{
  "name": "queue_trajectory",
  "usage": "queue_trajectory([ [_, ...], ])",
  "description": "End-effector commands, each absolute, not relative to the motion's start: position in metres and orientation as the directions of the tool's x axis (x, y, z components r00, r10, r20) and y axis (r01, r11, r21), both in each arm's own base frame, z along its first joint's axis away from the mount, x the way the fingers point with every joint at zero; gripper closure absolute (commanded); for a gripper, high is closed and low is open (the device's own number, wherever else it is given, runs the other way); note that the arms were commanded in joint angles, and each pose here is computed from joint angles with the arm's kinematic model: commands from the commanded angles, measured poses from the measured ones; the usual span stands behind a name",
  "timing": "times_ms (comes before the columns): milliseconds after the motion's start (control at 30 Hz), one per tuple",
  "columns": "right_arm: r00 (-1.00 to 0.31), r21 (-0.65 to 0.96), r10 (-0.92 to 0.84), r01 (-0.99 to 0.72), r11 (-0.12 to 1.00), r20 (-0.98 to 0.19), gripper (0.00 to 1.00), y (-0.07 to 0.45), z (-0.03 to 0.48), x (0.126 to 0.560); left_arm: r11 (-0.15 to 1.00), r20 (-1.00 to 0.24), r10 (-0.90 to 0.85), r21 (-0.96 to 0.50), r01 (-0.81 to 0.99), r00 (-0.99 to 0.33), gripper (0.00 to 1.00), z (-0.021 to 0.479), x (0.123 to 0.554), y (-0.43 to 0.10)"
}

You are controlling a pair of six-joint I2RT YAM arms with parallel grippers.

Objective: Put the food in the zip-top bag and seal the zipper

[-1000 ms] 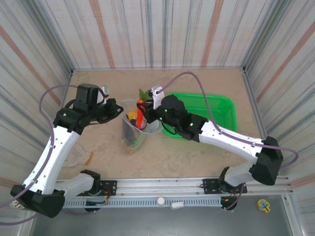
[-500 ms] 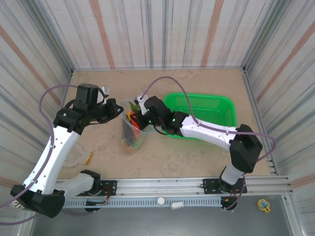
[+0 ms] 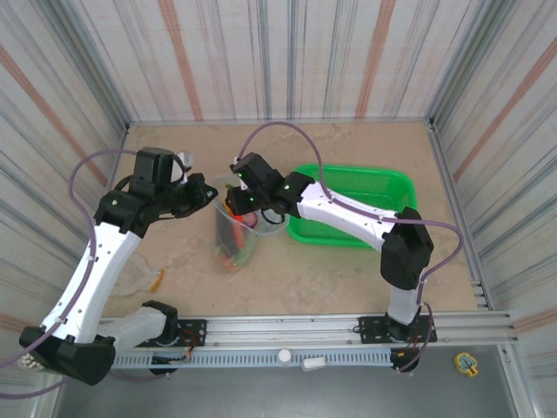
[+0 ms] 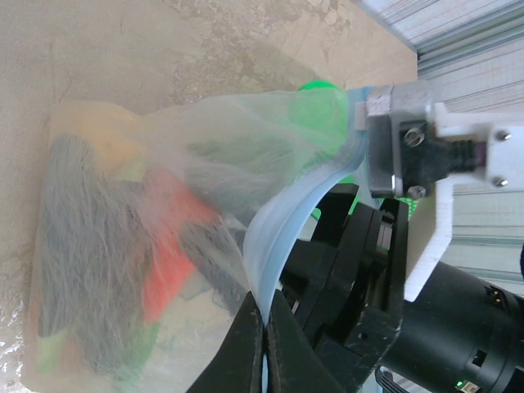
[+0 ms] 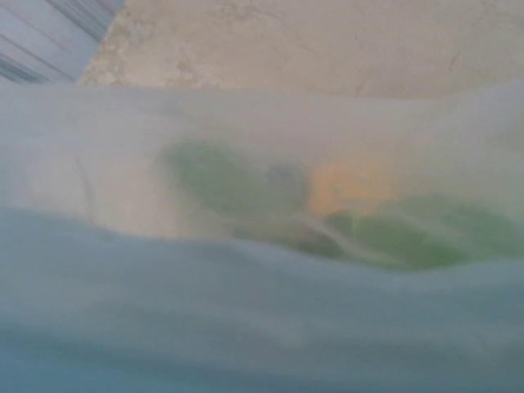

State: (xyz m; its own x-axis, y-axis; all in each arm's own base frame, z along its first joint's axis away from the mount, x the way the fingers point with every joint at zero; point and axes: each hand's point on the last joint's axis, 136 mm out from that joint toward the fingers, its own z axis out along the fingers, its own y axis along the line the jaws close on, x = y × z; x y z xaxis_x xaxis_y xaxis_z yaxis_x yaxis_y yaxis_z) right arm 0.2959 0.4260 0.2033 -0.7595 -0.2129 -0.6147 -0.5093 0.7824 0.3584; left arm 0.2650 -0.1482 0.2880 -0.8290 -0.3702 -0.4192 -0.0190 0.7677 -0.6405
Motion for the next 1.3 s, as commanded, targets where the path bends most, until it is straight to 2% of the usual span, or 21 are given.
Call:
queue_trajectory([
  [0,-0.797,0.364,-0.217,-0.476,0.8,-0.563,0.43,0.421,0.197,0.29,0.765,-0.423,-0.383,-0.643,-0.025,-0.821,1.0,0.29,0.268,-0.146],
  [167,-0.794,0.338,-0.221,-0.468,0.817,-0.567,0.42,0.418,0.196,0.291,0.766,-0.422,-0.383,-0.642,-0.027,-0.822,1.0,0.289,0.268,-0.145],
  [433,-0.742,0.359,-0.174,-0.499,0.789,-0.648,0.57,0.4,0.253,0.294,0.773,-0.434,-0.38,-0.634,-0.023,-0.817,1.0,0.291,0.266,-0.143],
  [633,-0.699,0.359,-0.114,-0.492,0.793,-0.706,0.66,0.361,0.293,0.298,0.789,-0.438,-0.365,-0.613,-0.023,-0.821,1.0,0.289,0.262,-0.139],
  [800,-0.704,0.392,-0.023,-0.422,0.817,-0.71,0.66,0.314,0.314,0.303,0.796,-0.448,-0.363,-0.605,-0.022,-0.817,1.0,0.291,0.26,-0.137],
  [900,-0.768,0.396,0.003,-0.327,0.858,-0.641,0.66,0.28,0.304,0.302,0.8,-0.451,-0.358,-0.599,-0.02,-0.818,1.0,0.292,0.258,-0.135],
  [1067,-0.826,0.153,-0.054,-0.168,0.974,-0.562,0.71,0.204,0.259,0.282,0.806,-0.459,-0.351,-0.592,-0.014,-0.816,1.0,0.294,0.254,-0.133],
  [1133,-0.863,0.104,-0.016,-0.08,0.991,-0.505,0.67,0.175,0.238,0.267,0.808,-0.464,-0.346,-0.589,-0.008,-0.816,1.0,0.294,0.253,-0.133],
  [1267,-0.902,-0.006,0.111,0.125,0.992,-0.417,0.53,0.121,0.209,0.231,0.804,-0.458,-0.345,-0.594,-0.006,-0.819,1.0,0.293,0.251,-0.134],
])
